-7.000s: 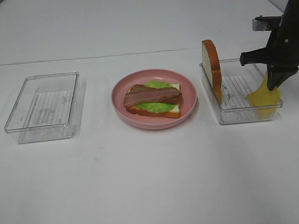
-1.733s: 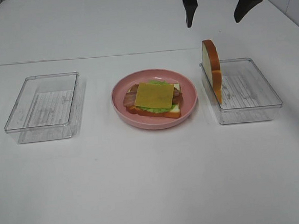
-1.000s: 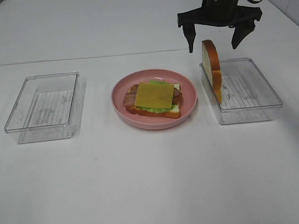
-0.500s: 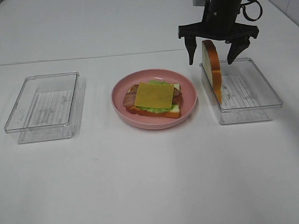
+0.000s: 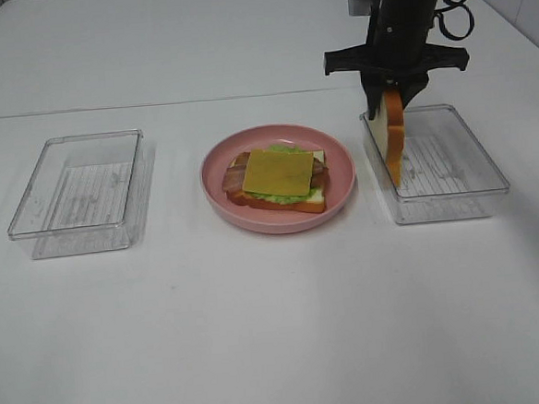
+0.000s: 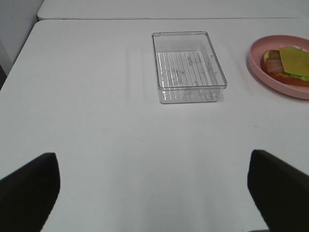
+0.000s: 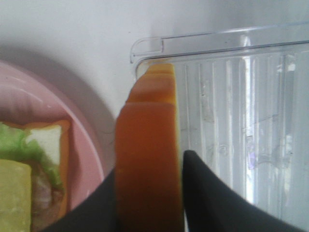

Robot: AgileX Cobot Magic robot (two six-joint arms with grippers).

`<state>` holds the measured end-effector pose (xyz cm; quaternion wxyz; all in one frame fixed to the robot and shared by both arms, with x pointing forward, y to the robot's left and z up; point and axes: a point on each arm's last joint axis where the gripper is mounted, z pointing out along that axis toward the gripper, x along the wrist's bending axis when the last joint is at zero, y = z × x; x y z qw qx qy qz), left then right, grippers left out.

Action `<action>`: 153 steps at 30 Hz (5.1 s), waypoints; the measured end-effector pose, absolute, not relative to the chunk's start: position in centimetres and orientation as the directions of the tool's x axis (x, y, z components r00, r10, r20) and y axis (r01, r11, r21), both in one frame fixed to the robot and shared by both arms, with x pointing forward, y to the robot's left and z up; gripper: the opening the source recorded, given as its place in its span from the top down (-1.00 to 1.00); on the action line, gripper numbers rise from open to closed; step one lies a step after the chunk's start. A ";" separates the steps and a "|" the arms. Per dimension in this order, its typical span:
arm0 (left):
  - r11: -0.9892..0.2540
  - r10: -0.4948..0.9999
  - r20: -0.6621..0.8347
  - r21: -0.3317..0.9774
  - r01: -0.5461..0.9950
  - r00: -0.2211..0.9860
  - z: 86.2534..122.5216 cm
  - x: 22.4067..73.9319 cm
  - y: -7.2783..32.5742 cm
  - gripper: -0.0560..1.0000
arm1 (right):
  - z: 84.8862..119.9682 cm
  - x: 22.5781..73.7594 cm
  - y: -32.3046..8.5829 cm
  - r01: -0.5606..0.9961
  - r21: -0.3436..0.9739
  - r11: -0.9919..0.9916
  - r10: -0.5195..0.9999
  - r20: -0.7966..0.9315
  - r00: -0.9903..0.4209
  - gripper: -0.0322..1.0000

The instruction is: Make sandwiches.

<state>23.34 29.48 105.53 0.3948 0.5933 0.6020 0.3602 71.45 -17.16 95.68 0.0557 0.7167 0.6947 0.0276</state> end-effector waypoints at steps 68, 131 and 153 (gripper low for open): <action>0.037 0.999 -0.048 0.902 0.430 0.016 105.5 23.3 29.5 -0.95 | 98.0 64.8 -12.5 0.964 0.170 -0.205 0.664 0.748 0.010 0.50; 0.037 0.999 -0.048 0.902 0.430 0.016 105.5 23.3 29.5 -0.95 | 94.8 65.6 -14.7 0.978 0.204 -0.048 0.900 0.433 -0.047 -0.63; 0.037 0.999 -0.048 0.902 0.430 0.016 105.5 23.3 29.5 -0.95 | 104.3 62.3 -26.5 0.975 0.218 -0.054 0.998 -0.031 0.062 -0.63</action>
